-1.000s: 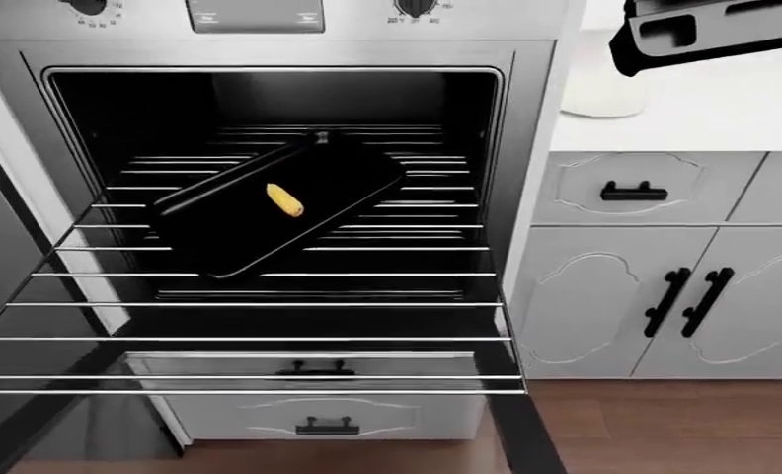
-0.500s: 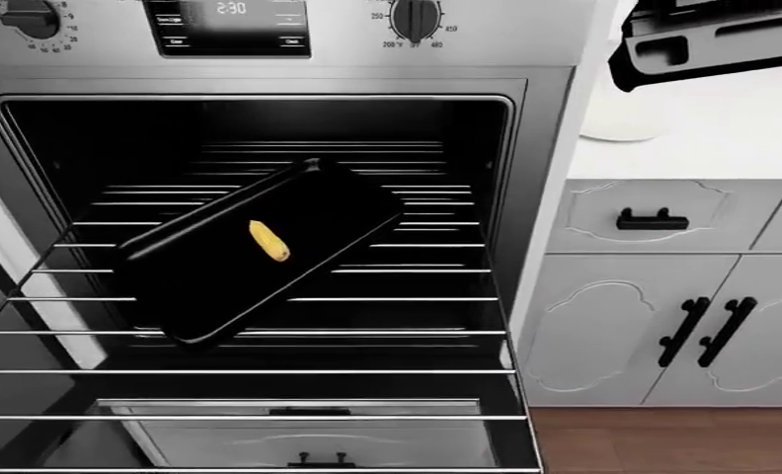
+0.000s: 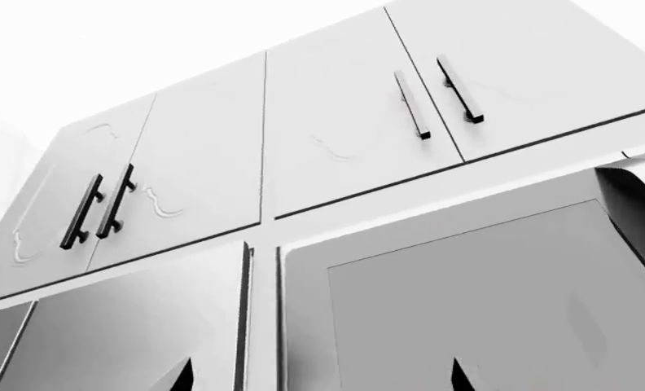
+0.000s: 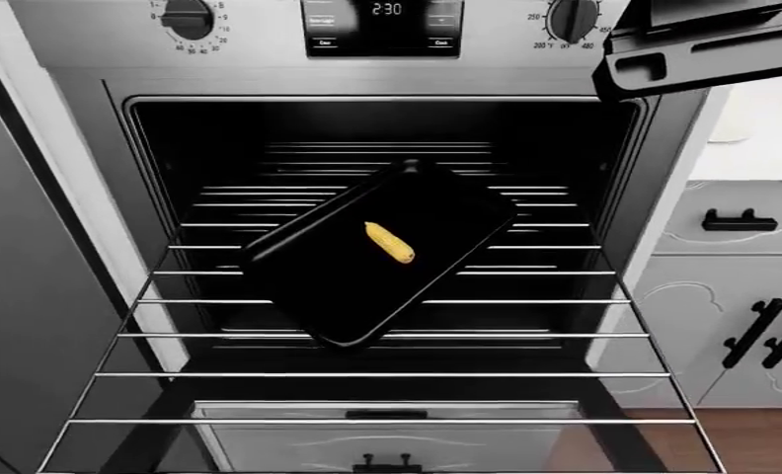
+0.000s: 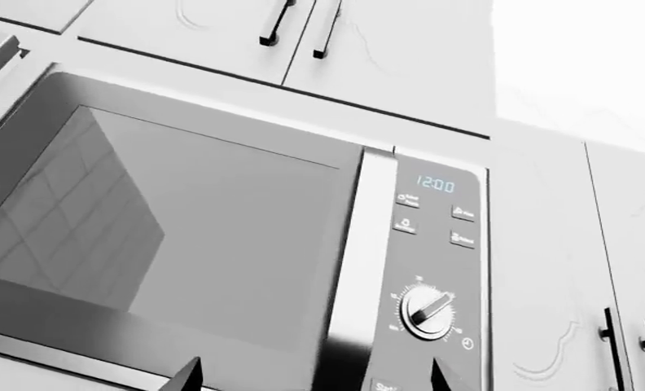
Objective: Pick the corn from the top rack in the oven and place it on the plate on the counter.
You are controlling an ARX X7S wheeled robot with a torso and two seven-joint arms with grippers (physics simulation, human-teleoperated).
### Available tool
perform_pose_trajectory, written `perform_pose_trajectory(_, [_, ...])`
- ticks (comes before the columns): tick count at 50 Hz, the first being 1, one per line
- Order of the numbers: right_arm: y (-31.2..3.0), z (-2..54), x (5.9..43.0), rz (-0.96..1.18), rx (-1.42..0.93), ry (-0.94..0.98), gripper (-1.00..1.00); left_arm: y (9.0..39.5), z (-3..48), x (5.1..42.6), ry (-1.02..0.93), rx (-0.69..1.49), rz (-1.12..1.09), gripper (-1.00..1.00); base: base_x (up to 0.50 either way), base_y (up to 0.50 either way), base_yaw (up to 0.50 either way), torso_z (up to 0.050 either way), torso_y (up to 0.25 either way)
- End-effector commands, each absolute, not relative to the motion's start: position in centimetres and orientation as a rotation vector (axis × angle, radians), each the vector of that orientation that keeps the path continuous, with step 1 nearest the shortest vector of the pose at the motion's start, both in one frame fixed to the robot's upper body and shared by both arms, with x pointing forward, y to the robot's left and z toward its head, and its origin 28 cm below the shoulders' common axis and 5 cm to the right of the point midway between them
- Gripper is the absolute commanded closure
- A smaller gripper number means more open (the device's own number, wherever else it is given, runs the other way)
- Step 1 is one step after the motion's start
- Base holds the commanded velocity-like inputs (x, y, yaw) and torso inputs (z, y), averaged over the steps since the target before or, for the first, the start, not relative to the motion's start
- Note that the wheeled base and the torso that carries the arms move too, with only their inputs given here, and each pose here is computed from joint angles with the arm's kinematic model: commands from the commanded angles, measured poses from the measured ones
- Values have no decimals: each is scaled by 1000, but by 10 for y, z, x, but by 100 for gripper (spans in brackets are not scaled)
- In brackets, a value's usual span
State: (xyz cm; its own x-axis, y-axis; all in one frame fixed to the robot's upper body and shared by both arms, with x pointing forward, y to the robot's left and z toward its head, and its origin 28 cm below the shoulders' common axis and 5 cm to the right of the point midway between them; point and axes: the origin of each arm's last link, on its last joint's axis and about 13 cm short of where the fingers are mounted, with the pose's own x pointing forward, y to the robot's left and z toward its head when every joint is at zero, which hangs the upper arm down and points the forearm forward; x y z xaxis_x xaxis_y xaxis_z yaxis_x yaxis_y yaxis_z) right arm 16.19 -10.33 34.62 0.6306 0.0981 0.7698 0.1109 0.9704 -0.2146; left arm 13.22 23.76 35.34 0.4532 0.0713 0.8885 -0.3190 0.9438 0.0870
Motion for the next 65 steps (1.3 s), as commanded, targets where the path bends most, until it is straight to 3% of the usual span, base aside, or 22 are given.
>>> perform_pose_trajectory(1, [-104,345,162,-9,-233,-891,-100,236,352,134,-1052,291,253,-100,0,0,0,0,0])
perform_pose_trajectory(7, [-104,343,164,-6,-231,-876,-100,235,352,134,-1059,314,258,-100,0,0,0,0,0])
perform_pose_trajectory(26, [-103,339,165,12,-233,-861,-100,235,351,133,-1074,283,251,-100,0,0,0,0,-249])
perform_pose_trajectory(42, [-103,340,164,13,-241,-847,-100,235,351,132,-1076,258,240,-100,0,0,0,0,-132])
perform_pose_trajectory(57, [-99,317,178,222,-228,-351,-100,234,344,133,-1050,246,222,-100,0,0,0,0,0])
perform_pose_trajectory(65, [-106,307,198,267,-191,-254,-100,234,344,132,-1047,242,213,-100,0,0,0,0,0])
